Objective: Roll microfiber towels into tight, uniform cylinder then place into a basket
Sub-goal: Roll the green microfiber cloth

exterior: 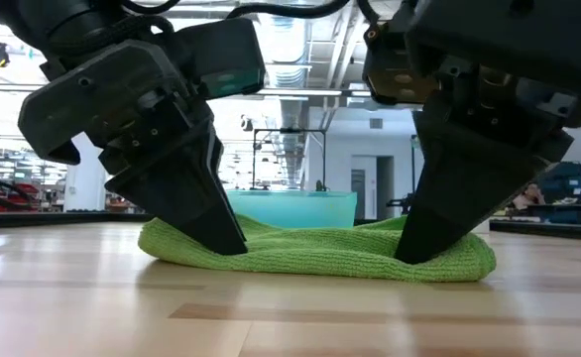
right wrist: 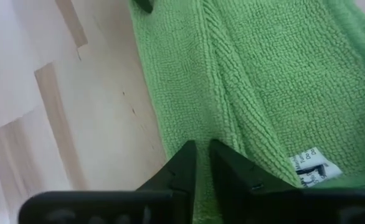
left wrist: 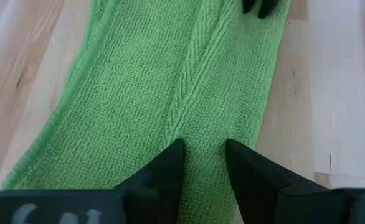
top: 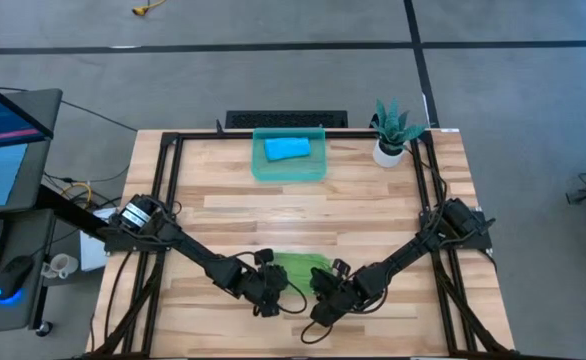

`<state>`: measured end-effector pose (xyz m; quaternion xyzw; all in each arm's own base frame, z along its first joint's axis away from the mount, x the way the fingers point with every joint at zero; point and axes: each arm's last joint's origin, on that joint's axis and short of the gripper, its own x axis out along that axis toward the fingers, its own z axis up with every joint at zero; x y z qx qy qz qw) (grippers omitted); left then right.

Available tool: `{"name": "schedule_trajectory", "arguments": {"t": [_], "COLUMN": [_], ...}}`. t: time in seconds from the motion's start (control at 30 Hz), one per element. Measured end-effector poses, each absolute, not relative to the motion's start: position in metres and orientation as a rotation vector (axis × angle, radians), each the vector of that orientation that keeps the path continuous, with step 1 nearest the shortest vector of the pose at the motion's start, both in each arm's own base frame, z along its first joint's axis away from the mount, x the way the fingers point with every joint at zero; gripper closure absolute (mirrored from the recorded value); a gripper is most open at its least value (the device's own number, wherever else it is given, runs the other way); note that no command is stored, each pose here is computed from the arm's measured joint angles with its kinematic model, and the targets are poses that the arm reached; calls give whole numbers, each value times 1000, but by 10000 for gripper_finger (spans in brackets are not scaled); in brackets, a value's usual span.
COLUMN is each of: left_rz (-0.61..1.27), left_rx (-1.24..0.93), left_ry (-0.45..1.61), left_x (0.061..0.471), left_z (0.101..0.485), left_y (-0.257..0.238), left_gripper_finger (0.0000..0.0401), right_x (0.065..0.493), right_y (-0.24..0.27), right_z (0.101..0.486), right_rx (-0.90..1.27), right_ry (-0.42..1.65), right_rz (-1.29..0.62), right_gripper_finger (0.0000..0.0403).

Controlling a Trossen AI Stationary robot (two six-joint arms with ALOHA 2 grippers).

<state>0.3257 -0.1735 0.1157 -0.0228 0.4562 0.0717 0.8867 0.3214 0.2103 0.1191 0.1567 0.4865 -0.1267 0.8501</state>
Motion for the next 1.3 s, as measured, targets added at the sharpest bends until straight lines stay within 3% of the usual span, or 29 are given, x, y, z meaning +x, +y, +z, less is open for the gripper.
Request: {"name": "schedule_trajectory", "arguments": {"t": [0.5,0.77,0.93,1.13,1.3], "left_rz": [158,156,156,156,161], "left_rx": [-109,-113,-114,-114,-124], "left_ry": [933,934,934,934,932], "left_x": [326,327,327,327,327], "left_z": [115,115,115,115,115], "left_y": [-175,-176,-176,-176,-176], "left_gripper_finger": [283,283,283,283,283], "right_x": [319,297,284,266,263], "right_y": [204,201,220,255,270], "right_z": [134,166,182,180,162], "right_rx": [261,195,104,-162,-347], "right_ry": [1112,1144,1074,877,863], "right_rz": [-238,-258,-145,-72,22], "right_gripper_finger": [233,249,265,275,275]}}
